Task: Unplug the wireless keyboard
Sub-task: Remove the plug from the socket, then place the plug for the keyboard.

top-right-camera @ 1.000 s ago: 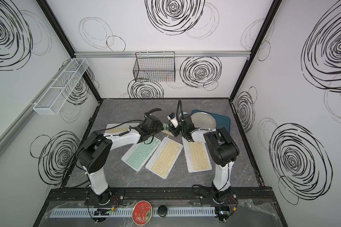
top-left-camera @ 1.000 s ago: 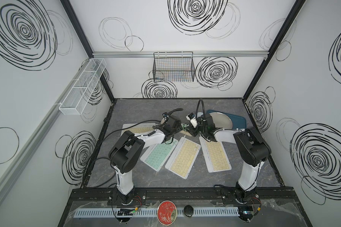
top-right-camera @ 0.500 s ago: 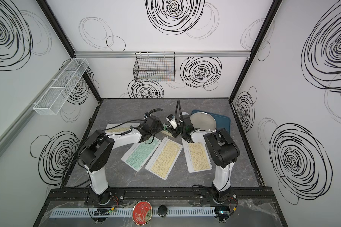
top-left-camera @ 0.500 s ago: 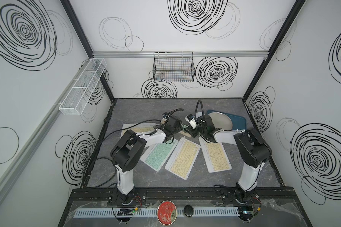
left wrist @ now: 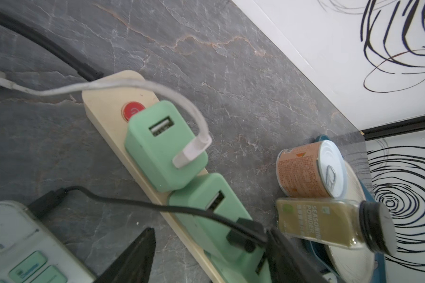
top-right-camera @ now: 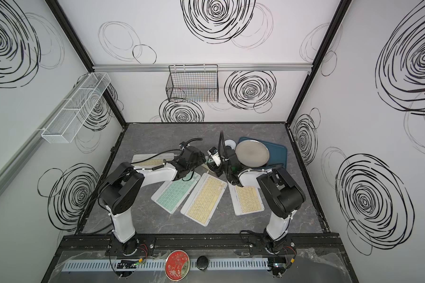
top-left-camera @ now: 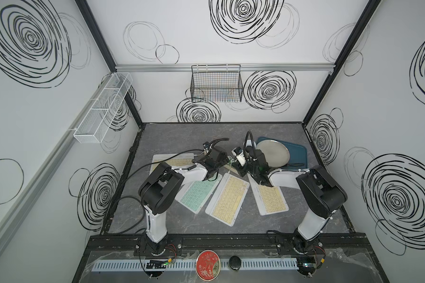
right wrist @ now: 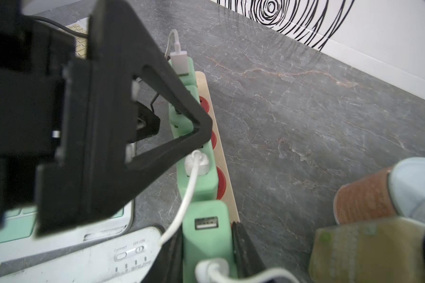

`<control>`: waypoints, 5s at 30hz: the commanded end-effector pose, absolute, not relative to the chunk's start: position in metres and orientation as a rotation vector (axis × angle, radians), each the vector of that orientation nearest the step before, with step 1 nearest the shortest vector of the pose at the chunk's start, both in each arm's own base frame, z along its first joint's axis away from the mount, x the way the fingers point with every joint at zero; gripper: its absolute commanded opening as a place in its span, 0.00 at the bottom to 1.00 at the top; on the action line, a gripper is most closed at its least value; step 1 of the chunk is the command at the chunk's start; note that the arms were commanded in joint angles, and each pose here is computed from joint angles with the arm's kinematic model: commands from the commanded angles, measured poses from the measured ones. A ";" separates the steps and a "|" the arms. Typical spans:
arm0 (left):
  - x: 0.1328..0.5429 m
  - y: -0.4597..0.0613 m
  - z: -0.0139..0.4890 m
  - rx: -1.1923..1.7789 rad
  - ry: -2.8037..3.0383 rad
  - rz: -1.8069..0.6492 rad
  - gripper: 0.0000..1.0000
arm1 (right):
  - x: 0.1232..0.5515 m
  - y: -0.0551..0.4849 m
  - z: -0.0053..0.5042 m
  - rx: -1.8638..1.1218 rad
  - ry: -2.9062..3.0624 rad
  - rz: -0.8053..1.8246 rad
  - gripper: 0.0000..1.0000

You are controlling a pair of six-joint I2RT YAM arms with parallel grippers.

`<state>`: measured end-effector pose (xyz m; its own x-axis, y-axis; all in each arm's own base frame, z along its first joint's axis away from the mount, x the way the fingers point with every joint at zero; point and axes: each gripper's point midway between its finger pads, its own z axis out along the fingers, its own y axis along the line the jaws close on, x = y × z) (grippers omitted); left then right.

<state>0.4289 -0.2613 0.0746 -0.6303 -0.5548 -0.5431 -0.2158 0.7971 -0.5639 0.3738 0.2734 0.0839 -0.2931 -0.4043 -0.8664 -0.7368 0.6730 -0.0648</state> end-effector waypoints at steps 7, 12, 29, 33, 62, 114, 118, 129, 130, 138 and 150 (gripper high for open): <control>0.412 -0.250 0.032 -0.584 2.329 -0.505 0.74 | 0.405 0.280 0.150 -0.668 1.817 0.541 0.00; 0.403 -0.254 0.021 -0.592 2.329 -0.544 0.74 | 0.405 0.306 0.134 -0.688 1.941 0.660 0.00; 0.392 -0.248 -0.009 -0.625 2.377 -0.490 0.74 | 0.388 0.293 0.162 -0.797 1.621 0.163 0.00; 0.386 -0.249 -0.017 -0.624 2.388 -0.500 0.74 | 0.388 0.296 0.162 -0.818 1.595 0.121 0.00; 0.372 -0.239 -0.032 -0.633 2.365 -0.540 0.73 | 0.375 0.307 0.176 -0.686 1.822 0.552 0.00; 0.384 -0.240 0.030 -0.578 2.117 -0.742 0.77 | 0.347 0.256 0.144 -0.434 1.960 0.476 0.00; 0.387 -0.234 0.061 -0.551 2.054 -0.719 0.85 | 0.348 0.253 0.138 -0.420 1.990 0.449 0.00; 0.370 -0.225 0.099 -0.516 2.012 -0.687 0.99 | 0.362 0.260 0.114 -0.381 2.089 0.414 0.09; 0.368 -0.224 0.102 -0.511 2.003 -0.694 1.00 | 0.362 0.261 0.112 -0.378 2.094 0.413 0.09; 0.340 -0.246 0.159 -0.231 1.851 -0.733 1.00 | 0.344 0.267 0.104 -0.400 2.085 0.464 0.20; 0.291 -0.237 0.230 0.095 1.572 -0.665 1.00 | 0.306 0.280 0.109 -0.396 2.113 0.643 0.43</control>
<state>0.2978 -0.2402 0.2019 -0.2726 -0.3772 -0.8851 0.3730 0.8066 -0.4586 0.3170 0.2719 0.0960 -0.5665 -0.0861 -0.8195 -0.4782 0.8443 0.2418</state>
